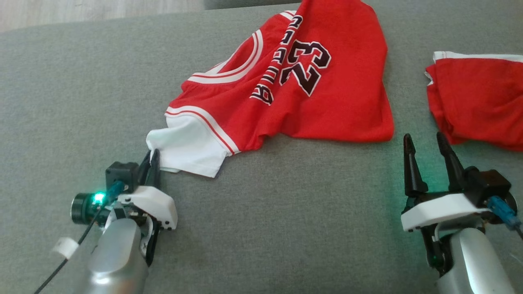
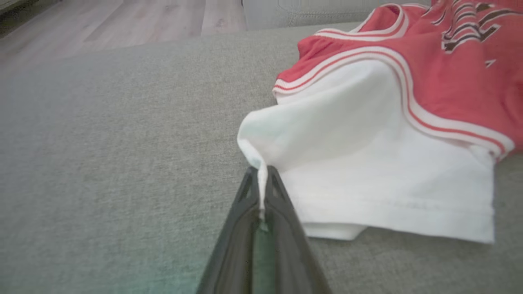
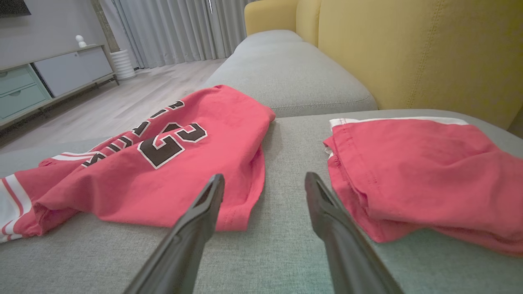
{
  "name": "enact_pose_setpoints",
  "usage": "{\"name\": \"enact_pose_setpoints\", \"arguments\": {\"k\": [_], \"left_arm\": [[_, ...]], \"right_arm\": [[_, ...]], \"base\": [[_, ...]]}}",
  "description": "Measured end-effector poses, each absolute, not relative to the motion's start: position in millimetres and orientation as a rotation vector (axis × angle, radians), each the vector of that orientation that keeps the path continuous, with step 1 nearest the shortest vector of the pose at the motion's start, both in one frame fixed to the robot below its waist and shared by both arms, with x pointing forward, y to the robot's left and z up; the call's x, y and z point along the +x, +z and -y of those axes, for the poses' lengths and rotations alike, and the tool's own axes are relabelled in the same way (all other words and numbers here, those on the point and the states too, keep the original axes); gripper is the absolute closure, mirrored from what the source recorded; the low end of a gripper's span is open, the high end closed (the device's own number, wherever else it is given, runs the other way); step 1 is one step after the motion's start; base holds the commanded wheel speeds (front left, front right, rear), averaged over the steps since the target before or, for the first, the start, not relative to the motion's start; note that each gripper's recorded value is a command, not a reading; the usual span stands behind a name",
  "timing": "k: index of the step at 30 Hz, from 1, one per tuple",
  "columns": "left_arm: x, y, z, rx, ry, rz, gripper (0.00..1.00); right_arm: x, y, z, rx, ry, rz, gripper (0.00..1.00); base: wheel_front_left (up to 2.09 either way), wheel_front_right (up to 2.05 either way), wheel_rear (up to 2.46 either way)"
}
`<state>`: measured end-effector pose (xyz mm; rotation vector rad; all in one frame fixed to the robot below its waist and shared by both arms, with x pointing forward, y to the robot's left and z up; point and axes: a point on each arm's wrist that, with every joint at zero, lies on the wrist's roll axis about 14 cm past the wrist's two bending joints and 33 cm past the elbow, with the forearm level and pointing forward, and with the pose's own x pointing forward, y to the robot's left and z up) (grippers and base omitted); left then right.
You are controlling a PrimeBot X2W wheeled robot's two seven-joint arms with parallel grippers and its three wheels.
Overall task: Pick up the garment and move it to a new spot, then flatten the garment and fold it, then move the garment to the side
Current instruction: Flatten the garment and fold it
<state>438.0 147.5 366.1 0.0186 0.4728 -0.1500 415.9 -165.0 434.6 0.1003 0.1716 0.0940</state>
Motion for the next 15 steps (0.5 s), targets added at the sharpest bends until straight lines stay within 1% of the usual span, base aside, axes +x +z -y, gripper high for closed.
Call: {"name": "enact_pose_setpoints", "arguments": {"k": [4,7,10,11,12,13,15], "left_arm": [[445.6,387.9,-155.6,-0.026,-0.11,-0.361,1.0],[457.9,420.4,-161.9,-0.055,-0.077,-0.238,1.0],[466.9,460.7,-170.4,-0.082,-0.039,-0.102,1.0],[467.2,474.6,-173.1,-0.087,-0.032,-0.055,1.0],[467.2,474.6,-173.1,-0.087,-0.032,-0.055,1.0],[463.5,493.0,-179.6,-0.089,-0.01,0.01,1.0],[456.0,499.3,-183.9,-0.087,0.001,0.036,1.0]], "right_arm": [[413.4,422.2,160.8,0.113,0.102,-0.233,0.0],[413.5,411.3,157.6,0.166,0.098,-0.283,0.0],[423.7,411.7,150.7,0.195,0.109,-0.289,0.0],[427.7,412.7,147.1,0.198,0.118,-0.288,0.0],[427.7,412.7,147.1,0.198,0.118,-0.288,0.0],[432.4,410.3,140.0,0.199,0.136,-0.304,0.0],[431.9,402.8,133.4,0.198,0.152,-0.337,0.0]], "base": [[0.0,0.0,0.0],[0.0,0.0,0.0],[0.0,0.0,0.0],[0.0,0.0,0.0],[0.0,0.0,0.0],[0.0,0.0,0.0],[0.0,0.0,0.0]]}}
